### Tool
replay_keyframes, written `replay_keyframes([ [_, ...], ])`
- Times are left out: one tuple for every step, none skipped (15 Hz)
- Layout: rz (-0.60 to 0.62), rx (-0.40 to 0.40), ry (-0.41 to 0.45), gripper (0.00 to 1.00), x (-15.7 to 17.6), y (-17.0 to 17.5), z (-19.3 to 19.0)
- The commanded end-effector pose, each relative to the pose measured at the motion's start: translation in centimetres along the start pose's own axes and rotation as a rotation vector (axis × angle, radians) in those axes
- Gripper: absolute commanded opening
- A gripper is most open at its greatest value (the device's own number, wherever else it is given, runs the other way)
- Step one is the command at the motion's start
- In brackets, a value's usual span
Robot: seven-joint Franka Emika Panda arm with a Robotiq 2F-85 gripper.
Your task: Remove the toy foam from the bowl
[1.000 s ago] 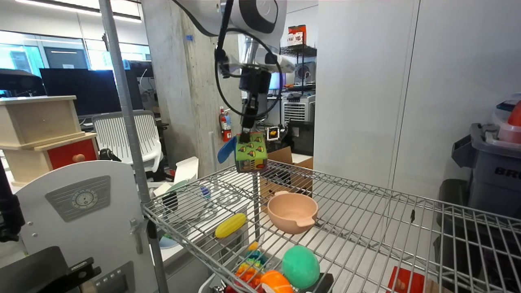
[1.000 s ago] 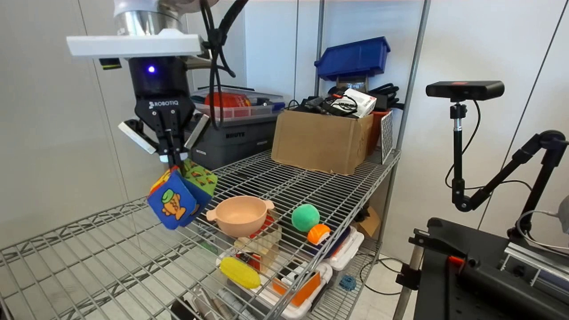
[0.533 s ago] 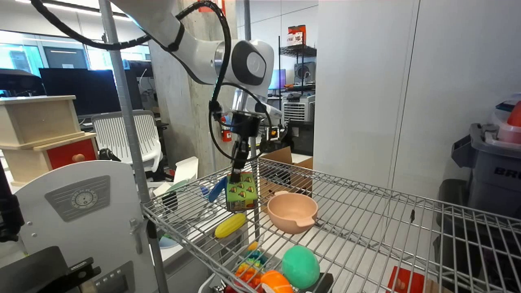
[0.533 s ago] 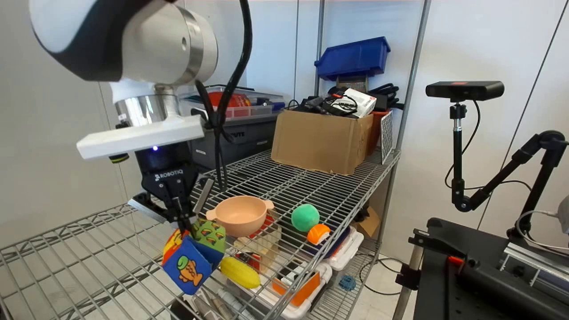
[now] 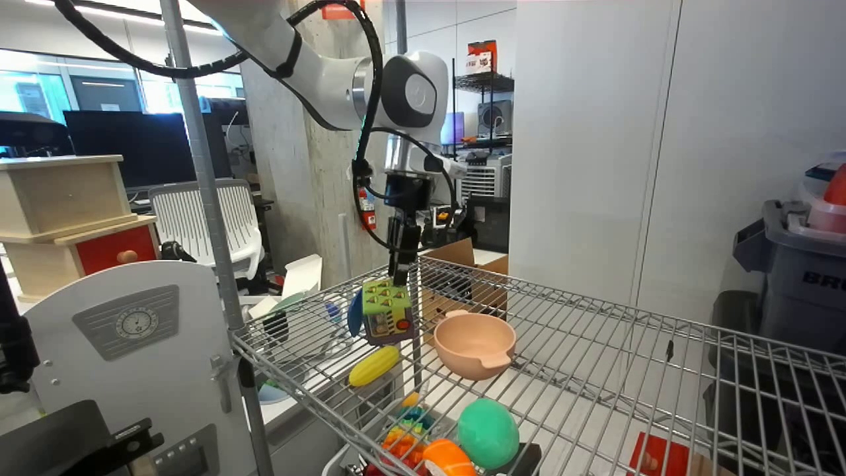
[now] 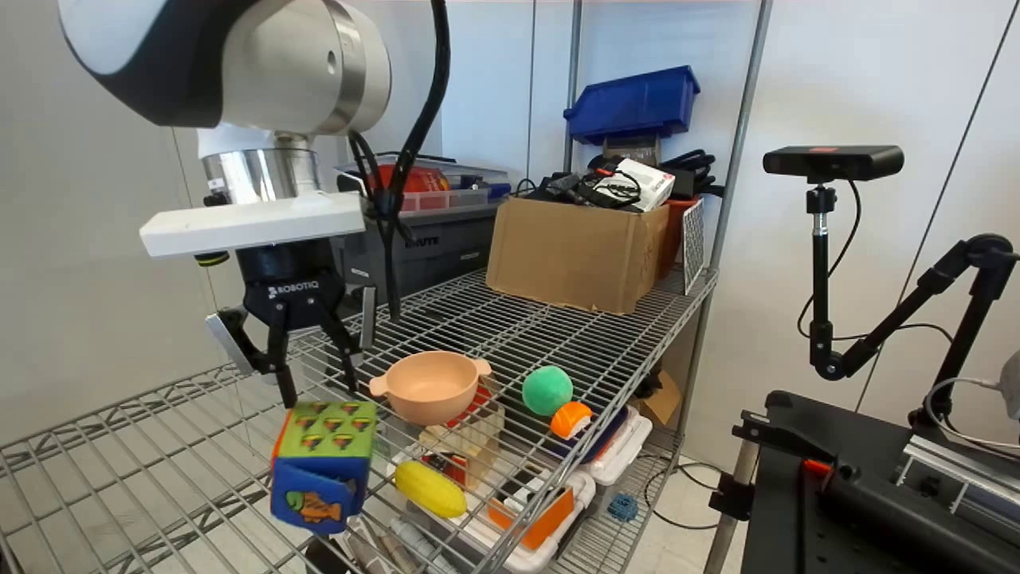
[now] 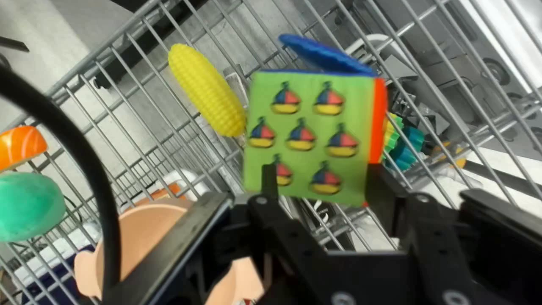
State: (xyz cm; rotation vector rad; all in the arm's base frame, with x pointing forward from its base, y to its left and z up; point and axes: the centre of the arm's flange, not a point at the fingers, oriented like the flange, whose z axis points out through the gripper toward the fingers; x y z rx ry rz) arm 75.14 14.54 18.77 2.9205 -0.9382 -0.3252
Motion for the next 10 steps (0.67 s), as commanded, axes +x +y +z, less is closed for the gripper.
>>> replay_keyframes([
  [-0.071,0.041,0.094,0.89,-3.7,3.0,-2.8],
  [-0.092,0.055,0.113,0.95,-4.8,3.9,-3.7],
  [-0.112,0.07,0.134,0.99,-5.6,4.7,-4.4],
  [-0.136,0.081,0.158,1.0,-5.8,5.3,-4.9],
  [-0.155,0.089,0.173,1.0,-5.9,5.8,-5.4],
  [-0.176,0.086,0.181,1.0,-5.9,6.5,-5.9],
  [-0.126,0.084,0.153,1.0,-1.8,1.0,-5.8],
  [-0.14,0.084,0.159,1.0,-2.0,1.5,-6.3],
  [-0.148,0.084,0.159,1.0,-2.3,2.0,-6.5],
  [-0.152,0.082,0.158,1.0,-2.4,2.3,-6.6],
])
